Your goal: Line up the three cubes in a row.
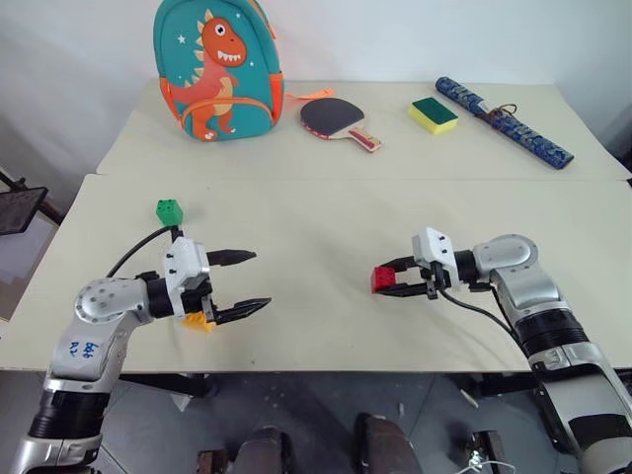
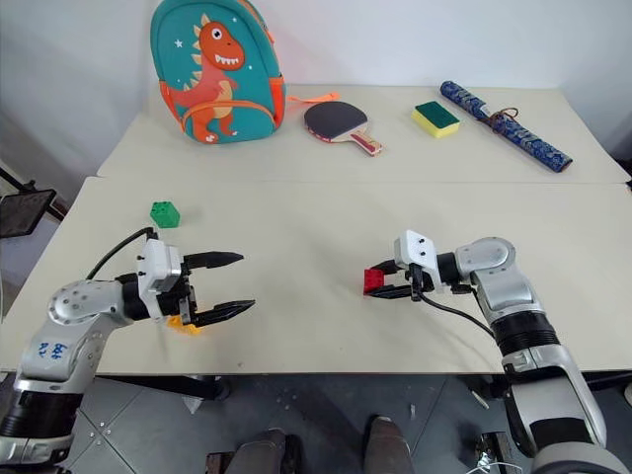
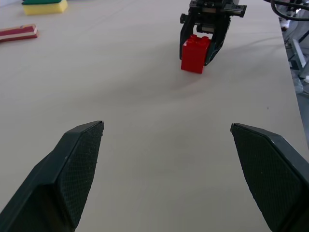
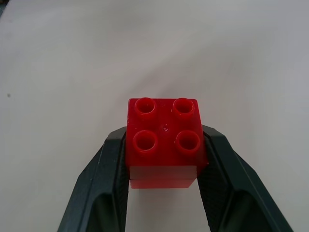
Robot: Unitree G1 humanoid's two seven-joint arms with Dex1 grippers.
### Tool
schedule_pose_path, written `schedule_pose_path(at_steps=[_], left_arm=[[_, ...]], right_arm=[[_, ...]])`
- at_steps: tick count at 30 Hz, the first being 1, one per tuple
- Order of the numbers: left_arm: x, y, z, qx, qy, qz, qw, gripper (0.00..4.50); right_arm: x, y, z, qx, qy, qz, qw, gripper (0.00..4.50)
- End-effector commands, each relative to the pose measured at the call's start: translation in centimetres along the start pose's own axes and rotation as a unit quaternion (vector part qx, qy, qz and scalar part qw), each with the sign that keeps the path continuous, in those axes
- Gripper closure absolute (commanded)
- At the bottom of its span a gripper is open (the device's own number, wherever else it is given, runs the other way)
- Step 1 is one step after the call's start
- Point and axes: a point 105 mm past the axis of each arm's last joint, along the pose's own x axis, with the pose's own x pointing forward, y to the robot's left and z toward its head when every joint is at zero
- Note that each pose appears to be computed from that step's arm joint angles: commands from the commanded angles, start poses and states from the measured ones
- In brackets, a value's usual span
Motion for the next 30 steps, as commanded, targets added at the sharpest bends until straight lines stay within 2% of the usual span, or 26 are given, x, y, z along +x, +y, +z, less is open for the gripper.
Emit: schedule_pose_path(at_steps=[1,5,10,14,16,18,21,24,28,30], left_arm=[[-0.7,0.3,0.9,0.018,-0.008,0.020,1.000,0.00],[-2.2,1.1,0.7,0.000,-0.016,0.066,0.998,0.00],[-6.7,3.3,1.1,-0.032,-0.087,0.228,0.969,0.00],[-13.0,3.7,-1.8,-0.071,-0.097,0.400,0.909,0.00],[-16.0,2.9,-3.9,-0.092,-0.085,0.472,0.872,0.00],[-18.0,1.6,-5.5,-0.121,-0.073,0.516,0.845,0.00],[-19.2,0.3,-6.6,-0.129,-0.056,0.543,0.828,0.00],[-18.6,0.0,-6.4,-0.123,-0.060,0.544,0.828,0.00],[-15.5,0.6,-5.7,-0.124,-0.059,0.493,0.859,0.00],[-13.5,3.4,-4.7,-0.105,-0.057,0.507,0.853,0.00]], right_arm=[[-0.2,-0.5,0.4,-0.021,-0.004,-0.005,1.000,2.99],[-0.2,-0.8,0.5,-0.032,-0.015,-0.013,0.999,1.67],[-1.7,-0.7,3.3,-0.060,-0.078,-0.030,0.995,0.07],[-3.9,0.3,5.6,-0.063,-0.187,-0.070,0.978,0.01],[-5.3,0.4,5.9,-0.074,-0.244,-0.128,0.959,0.01],[-6.2,0.9,5.3,-0.063,-0.255,-0.151,0.953,0.01],[-6.6,1.9,4.5,-0.054,-0.254,-0.151,0.954,0.01],[-6.7,3.2,3.6,-0.054,-0.245,-0.143,0.957,0.01],[-6.5,3.7,3.9,-0.059,-0.255,-0.137,0.955,0.01],[-6.0,4.1,4.2,-0.059,-0.258,-0.120,0.957,0.01]])
